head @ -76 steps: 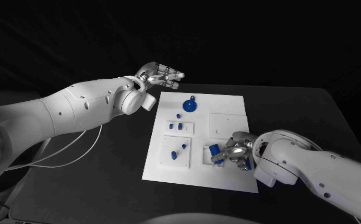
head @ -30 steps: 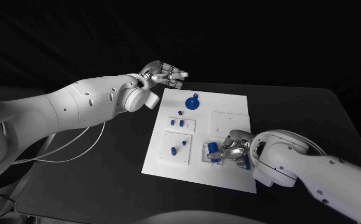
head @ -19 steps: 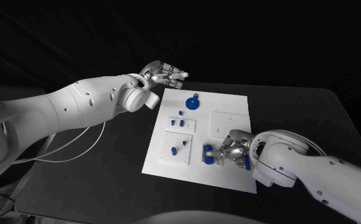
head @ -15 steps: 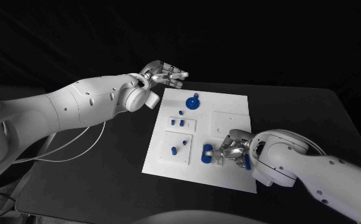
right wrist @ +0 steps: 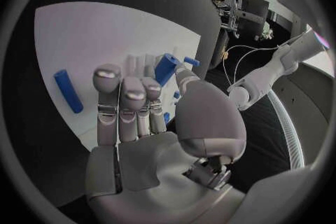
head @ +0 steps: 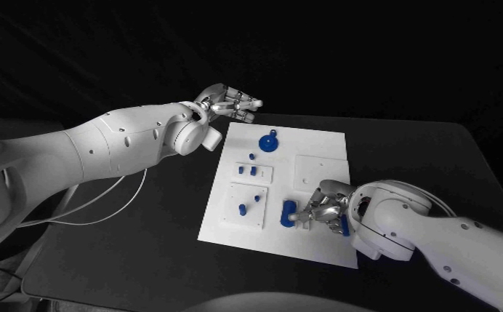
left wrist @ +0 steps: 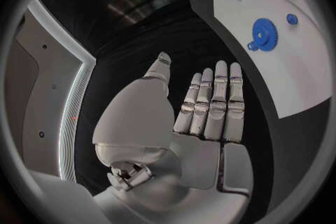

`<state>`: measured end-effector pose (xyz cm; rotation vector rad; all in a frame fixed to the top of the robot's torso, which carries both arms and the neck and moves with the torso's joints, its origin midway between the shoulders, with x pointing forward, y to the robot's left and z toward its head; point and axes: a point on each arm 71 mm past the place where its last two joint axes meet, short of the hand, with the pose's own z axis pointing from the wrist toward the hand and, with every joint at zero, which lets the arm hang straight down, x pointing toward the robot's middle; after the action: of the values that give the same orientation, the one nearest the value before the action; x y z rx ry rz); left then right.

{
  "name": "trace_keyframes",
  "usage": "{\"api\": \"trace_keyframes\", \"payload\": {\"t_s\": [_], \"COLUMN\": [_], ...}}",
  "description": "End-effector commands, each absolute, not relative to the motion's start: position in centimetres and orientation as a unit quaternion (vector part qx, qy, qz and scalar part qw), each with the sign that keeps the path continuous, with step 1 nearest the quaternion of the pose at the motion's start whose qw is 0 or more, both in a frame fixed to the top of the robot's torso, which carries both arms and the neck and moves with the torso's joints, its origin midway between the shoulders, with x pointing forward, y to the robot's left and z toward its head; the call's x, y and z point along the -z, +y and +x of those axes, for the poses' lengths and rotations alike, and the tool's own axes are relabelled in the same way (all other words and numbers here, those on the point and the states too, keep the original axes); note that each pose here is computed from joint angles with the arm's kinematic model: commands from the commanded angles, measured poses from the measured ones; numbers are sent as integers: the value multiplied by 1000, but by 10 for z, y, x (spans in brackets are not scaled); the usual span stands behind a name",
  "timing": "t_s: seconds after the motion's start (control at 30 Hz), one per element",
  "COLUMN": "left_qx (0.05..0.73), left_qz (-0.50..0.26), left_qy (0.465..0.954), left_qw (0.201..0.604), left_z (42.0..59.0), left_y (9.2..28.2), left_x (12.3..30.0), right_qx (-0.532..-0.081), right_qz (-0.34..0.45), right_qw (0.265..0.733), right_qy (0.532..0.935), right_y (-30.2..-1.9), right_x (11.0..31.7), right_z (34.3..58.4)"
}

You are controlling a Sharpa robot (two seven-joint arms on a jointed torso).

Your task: Assemble the parts on the task board

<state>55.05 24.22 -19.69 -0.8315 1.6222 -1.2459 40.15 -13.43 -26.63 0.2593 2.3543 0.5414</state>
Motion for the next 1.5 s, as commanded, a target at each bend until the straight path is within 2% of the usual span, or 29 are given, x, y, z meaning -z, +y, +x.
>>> {"api": "trace_keyframes", "payload": {"t_s": [0.03, 0.3, 1.03, 1.5], "left_qx": [506, 506, 506, 505], "left_qz": [-334, -334, -334, -334], "left_qy": [656, 656, 658, 659], "left_qw": [449, 449, 447, 446], "left_z": [550, 551, 551, 551], "left_y": [242, 243, 242, 242], "left_x": [196, 196, 197, 197], "right_qx": [-228, -235, -209, -191], "right_qz": [90, 76, 77, 82], "right_qw": [350, 347, 366, 385], "right_qy": [904, 905, 904, 899], "right_y": [-133, -134, -124, -127], "right_x": [263, 260, 263, 265], "right_z": [399, 394, 400, 405]}}
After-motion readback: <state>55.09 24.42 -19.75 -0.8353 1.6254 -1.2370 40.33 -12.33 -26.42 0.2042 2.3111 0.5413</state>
